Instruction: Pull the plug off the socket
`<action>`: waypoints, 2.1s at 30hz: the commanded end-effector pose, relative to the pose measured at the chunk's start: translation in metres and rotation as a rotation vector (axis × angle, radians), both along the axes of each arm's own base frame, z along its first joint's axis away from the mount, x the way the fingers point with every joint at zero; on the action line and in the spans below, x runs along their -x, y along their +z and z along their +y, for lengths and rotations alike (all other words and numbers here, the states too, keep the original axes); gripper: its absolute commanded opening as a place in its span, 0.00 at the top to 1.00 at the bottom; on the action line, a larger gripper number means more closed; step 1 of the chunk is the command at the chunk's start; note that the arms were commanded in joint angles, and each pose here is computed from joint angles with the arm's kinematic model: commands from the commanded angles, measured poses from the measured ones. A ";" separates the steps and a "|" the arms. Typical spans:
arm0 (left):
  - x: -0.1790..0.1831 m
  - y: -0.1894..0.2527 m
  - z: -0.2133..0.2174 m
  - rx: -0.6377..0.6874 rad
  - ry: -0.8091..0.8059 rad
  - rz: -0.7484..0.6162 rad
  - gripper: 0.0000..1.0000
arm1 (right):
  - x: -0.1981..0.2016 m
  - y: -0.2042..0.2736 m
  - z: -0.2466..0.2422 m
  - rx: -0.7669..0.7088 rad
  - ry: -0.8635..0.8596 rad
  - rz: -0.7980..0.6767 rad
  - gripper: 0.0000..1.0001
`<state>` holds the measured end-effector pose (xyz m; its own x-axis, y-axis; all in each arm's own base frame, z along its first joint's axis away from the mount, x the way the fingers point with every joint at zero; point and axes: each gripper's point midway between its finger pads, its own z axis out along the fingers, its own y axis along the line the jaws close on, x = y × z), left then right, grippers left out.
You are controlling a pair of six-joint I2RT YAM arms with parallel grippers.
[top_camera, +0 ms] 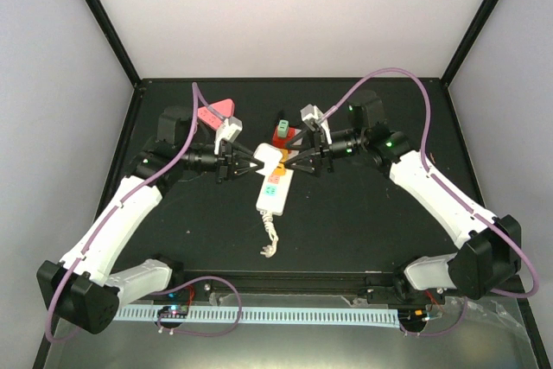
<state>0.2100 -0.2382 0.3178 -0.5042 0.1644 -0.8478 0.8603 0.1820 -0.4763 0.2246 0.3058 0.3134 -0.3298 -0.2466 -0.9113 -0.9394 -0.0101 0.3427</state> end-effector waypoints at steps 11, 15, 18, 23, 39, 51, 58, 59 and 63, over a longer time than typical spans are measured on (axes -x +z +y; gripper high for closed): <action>0.013 0.016 -0.007 0.052 -0.058 -0.072 0.98 | 0.020 0.035 0.024 -0.073 0.075 0.022 0.46; 0.015 0.015 -0.005 0.047 -0.047 -0.085 0.98 | 0.020 0.036 0.024 -0.075 0.075 0.032 0.60; 0.016 0.015 -0.004 0.045 -0.040 -0.095 0.99 | 0.020 0.035 0.024 -0.073 0.073 0.040 0.71; 0.014 0.010 -0.002 0.020 -0.016 -0.085 0.96 | 0.021 0.033 0.024 -0.066 0.077 0.051 0.87; 0.019 0.023 0.002 0.024 -0.056 -0.061 0.71 | 0.026 0.023 0.020 -0.046 0.082 0.055 0.99; 0.015 0.025 0.000 0.045 -0.055 -0.051 0.99 | 0.020 0.021 0.019 -0.033 0.052 0.061 0.65; -0.021 0.028 0.021 0.021 0.149 -0.023 0.98 | -0.011 0.034 -0.002 -0.029 -0.034 0.135 0.38; -0.025 0.028 0.023 0.021 0.166 -0.022 0.98 | -0.012 0.034 -0.002 -0.023 -0.032 0.147 0.36; -0.036 0.030 0.027 0.016 0.225 -0.032 0.98 | -0.010 0.031 -0.002 -0.017 -0.034 0.222 0.30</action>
<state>0.2350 -0.2160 0.3228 -0.5562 0.0909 -0.8261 0.8019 0.3196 -0.5048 0.2428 0.3036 0.3426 -0.4568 -0.2048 -0.8657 -0.8873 0.0343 0.4600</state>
